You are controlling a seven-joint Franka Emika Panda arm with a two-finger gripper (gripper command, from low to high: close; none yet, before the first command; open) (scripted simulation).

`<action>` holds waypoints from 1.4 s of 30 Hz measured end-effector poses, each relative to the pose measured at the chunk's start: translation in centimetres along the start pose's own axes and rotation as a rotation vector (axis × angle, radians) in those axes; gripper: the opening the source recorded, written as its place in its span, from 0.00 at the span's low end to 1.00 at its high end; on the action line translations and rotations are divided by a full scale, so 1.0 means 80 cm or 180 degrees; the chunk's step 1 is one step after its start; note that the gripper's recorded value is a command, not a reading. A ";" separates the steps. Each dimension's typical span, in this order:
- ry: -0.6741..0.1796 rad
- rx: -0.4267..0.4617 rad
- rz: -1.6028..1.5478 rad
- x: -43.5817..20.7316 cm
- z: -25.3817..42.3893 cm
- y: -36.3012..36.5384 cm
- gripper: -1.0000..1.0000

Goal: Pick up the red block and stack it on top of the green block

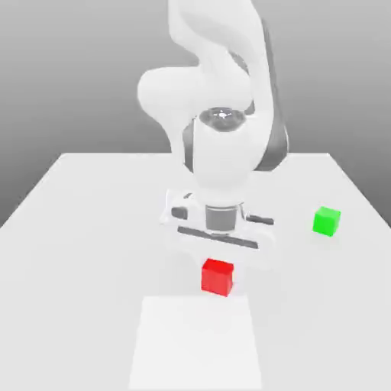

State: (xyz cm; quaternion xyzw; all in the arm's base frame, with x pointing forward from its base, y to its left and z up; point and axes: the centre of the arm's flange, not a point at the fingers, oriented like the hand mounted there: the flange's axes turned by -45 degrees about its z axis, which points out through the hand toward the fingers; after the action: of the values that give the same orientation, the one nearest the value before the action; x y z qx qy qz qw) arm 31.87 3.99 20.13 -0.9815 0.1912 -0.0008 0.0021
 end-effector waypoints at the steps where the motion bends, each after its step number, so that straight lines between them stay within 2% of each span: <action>1: 0.0000 -0.0005 0.0003 -0.001 -0.005 0.001 0.00; 11: -0.0007 -0.0012 -0.1777 -0.075 -0.021 -0.097 0.00; 23: -0.0016 -0.0007 -0.4287 -0.220 -0.035 -0.191 0.00; 39: -0.0025 -0.0004 -0.7616 -0.450 -0.055 -0.208 0.00; 42: -0.0040 0.0014 -0.7797 -0.465 -0.037 -0.208 0.00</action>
State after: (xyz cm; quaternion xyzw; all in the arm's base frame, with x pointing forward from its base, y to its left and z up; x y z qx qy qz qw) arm 3.65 33.33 23.13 -0.5128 -0.8585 0.0021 0.0026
